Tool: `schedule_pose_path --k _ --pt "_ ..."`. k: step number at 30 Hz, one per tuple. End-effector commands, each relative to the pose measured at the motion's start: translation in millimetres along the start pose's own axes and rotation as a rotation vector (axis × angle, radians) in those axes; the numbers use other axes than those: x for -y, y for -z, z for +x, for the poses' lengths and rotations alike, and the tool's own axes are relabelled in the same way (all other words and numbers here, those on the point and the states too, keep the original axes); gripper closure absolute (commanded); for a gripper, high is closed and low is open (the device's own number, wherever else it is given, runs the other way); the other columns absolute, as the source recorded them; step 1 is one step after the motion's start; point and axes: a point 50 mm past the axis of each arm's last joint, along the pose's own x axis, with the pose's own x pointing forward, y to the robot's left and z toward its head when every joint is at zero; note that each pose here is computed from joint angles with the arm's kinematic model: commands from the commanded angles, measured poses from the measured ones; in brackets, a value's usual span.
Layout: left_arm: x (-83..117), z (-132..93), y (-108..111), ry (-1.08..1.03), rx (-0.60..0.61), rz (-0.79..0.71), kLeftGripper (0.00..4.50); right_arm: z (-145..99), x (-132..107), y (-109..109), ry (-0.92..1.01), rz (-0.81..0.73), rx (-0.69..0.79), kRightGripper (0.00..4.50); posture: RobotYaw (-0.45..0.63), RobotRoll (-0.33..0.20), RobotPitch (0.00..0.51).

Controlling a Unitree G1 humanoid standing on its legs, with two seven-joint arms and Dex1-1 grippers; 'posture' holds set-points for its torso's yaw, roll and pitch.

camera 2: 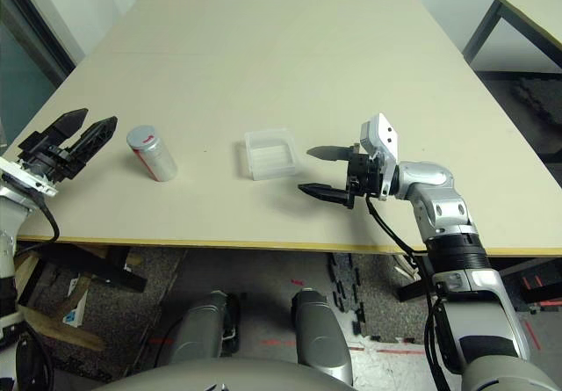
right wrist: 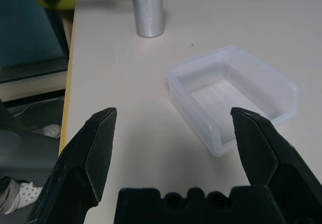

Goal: Pour the medicine from the bottle into the box.

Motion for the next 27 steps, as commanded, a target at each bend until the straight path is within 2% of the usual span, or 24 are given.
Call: schedule_pose_path --k 1,27 --pt "8.7 -1.0 10.8 0.021 -0.034 -0.007 0.05 2.7 -0.2 0.7 -0.004 -0.011 -0.002 0.0 -0.04 0.0 0.111" --pt "5.2 2.8 66.7 -0.005 -0.166 0.131 0.05 -2.2 -4.9 4.7 0.036 -0.007 0.005 0.0 -0.09 0.0 0.109"
